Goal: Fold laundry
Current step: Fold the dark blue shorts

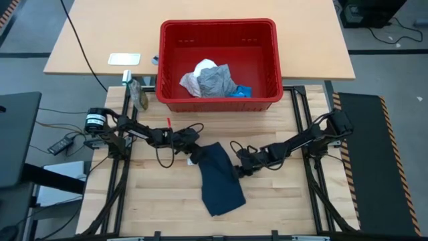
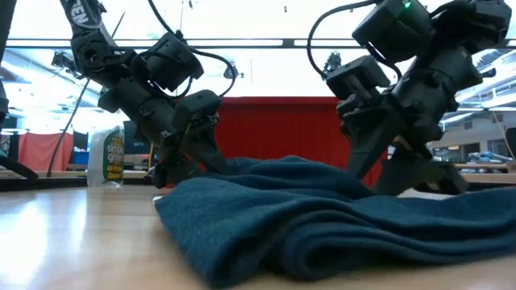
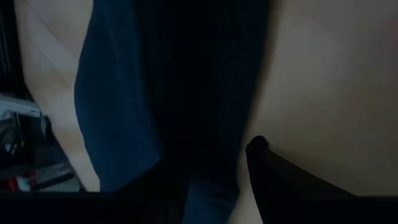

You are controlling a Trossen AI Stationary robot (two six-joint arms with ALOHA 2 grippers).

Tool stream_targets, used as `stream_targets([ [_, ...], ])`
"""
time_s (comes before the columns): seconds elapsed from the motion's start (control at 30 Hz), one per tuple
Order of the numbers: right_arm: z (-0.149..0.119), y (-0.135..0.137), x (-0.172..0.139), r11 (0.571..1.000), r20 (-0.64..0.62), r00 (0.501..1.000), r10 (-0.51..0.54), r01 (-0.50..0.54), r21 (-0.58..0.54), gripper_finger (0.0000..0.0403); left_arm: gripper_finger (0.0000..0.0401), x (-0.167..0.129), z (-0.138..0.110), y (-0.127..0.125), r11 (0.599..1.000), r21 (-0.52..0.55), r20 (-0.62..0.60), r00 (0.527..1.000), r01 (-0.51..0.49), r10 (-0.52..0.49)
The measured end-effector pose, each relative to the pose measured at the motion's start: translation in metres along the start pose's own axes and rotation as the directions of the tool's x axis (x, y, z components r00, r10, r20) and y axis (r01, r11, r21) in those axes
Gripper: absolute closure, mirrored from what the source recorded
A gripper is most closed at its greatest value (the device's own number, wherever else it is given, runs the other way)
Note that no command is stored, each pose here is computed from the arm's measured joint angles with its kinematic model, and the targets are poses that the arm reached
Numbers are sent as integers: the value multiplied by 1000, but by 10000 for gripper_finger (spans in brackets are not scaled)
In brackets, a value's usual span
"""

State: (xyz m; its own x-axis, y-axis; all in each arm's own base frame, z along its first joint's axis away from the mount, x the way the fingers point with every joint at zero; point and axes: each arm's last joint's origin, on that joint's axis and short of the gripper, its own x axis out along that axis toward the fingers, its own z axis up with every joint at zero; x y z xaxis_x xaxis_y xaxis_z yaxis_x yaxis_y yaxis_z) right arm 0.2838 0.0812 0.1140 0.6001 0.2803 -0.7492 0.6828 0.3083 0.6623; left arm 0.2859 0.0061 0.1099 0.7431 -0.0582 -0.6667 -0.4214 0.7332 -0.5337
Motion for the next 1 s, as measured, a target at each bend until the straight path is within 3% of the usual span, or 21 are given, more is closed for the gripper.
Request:
stream_targets([
  [0.17,5,2,-13,998,55,998,-12,9,64,238,142,1,-3,-5,1000,5,22,1000,6,-6],
  [0.33,12,-2,-29,990,162,982,-99,80,117,238,142,1,-3,-5,997,71,39,999,-17,14],
  [0.5,13,-3,-40,988,253,957,-138,115,102,238,143,1,-3,-5,997,81,33,999,-17,14],
  [0.7,28,-3,-41,987,442,885,-148,162,7,234,143,1,-2,-6,992,123,63,998,-25,17],
  [0.77,38,-3,-36,986,428,895,-123,159,-50,225,143,1,-1,-6,992,123,70,997,-21,13],
  [0.87,50,3,-29,984,363,932,0,66,-168,202,143,1,-1,-6,994,107,72,997,-17,10],
  [1.0,65,7,-25,975,363,927,93,-10,-223,158,143,1,-1,-7,995,95,84,996,-22,14],
])
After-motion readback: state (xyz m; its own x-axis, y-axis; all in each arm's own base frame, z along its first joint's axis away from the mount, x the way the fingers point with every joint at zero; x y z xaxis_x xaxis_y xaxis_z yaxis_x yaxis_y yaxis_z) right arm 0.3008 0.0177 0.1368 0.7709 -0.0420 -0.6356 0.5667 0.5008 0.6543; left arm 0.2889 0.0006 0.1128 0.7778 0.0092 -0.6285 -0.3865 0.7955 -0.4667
